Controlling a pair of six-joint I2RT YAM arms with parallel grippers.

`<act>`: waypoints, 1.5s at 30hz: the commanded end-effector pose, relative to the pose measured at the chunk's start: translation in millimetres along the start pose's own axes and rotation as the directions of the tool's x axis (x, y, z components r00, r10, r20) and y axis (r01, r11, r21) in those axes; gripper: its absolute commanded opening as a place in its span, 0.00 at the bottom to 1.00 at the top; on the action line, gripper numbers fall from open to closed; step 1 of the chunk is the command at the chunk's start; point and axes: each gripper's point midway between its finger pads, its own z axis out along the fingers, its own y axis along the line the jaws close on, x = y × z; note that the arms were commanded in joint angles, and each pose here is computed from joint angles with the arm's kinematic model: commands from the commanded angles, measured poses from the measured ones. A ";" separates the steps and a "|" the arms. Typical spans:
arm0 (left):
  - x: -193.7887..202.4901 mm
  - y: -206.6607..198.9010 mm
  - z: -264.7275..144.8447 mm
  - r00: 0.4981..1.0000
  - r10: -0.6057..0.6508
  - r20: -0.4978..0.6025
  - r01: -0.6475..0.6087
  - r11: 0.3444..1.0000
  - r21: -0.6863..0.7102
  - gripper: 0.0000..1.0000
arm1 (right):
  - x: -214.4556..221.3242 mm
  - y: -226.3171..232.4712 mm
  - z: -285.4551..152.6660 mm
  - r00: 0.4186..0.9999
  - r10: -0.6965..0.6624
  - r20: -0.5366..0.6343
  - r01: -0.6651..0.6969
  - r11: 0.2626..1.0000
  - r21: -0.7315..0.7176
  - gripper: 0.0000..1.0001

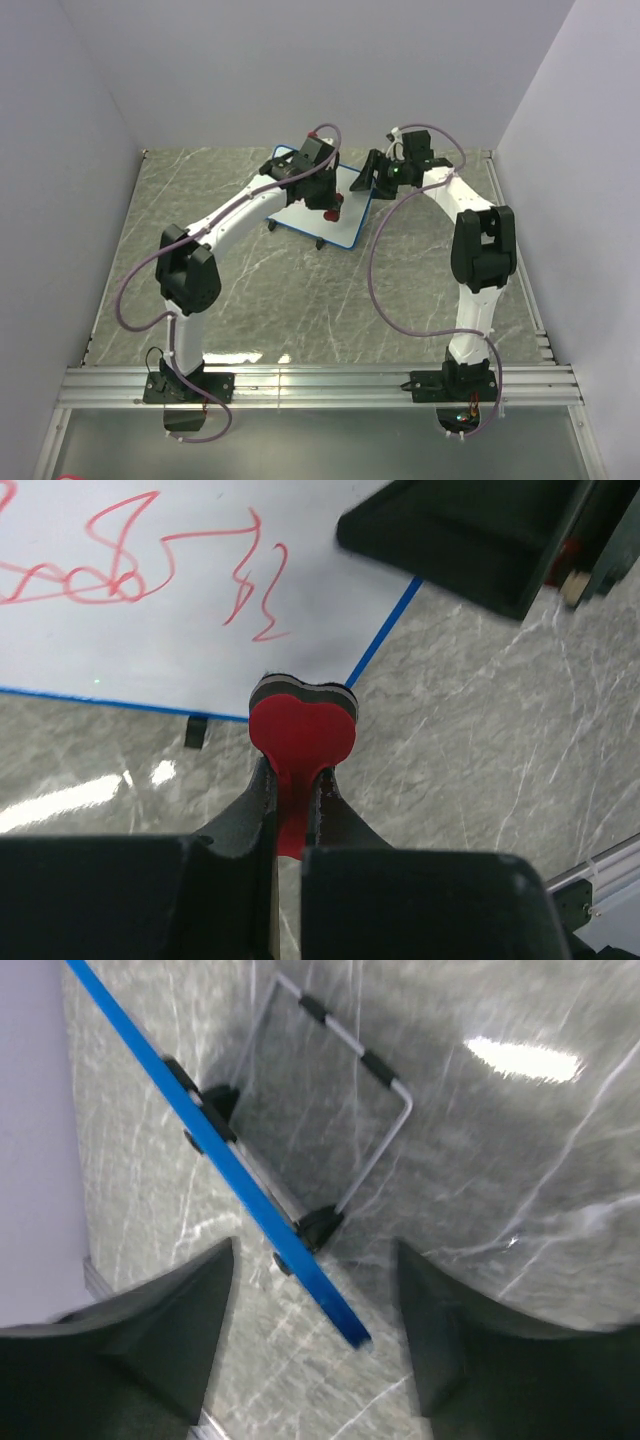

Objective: Erase the whiteboard

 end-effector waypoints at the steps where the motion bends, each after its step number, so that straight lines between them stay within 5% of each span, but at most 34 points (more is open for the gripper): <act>1: -18.0 -29.9 8.3 0.998 0.025 0.050 -0.030 0.993 0.110 0.00 | -4.1 20.4 -8.8 0.998 -0.045 0.040 0.048 0.997 -0.062 0.66; 7: -36.9 -49.9 34.0 0.995 0.022 0.101 -0.040 0.983 0.180 0.00 | 4.1 19.4 -2.6 0.999 -0.045 0.014 0.046 0.994 -0.099 0.33; 15: -45.7 -43.9 79.6 0.985 0.011 0.172 -0.038 0.987 0.156 0.00 | 27.2 -0.4 2.3 0.997 -0.033 -0.068 0.030 0.999 -0.046 0.04; 22: -45.8 -1.6 109.9 0.981 -0.038 0.189 0.016 0.993 0.117 0.00 | 56.3 -18.0 0.9 0.990 -0.010 -0.143 0.011 1.000 0.007 0.00; 35: -15.4 160.5 163.8 0.976 -0.187 0.116 0.196 0.977 -0.077 0.00 | 53.7 -17.2 3.3 0.983 0.019 -0.181 -0.016 1.000 0.018 0.00; 39: -10.3 163.4 158.1 0.982 -0.159 0.103 0.167 0.983 -0.077 0.00 | 47.8 -14.3 8.3 0.984 0.041 -0.173 -0.040 0.999 0.010 0.00; 45: 8.9 84.0 141.3 0.997 -0.048 0.056 0.046 0.998 0.048 0.00 | 41.6 -11.7 14.8 0.986 0.063 -0.154 -0.066 0.998 -0.011 0.00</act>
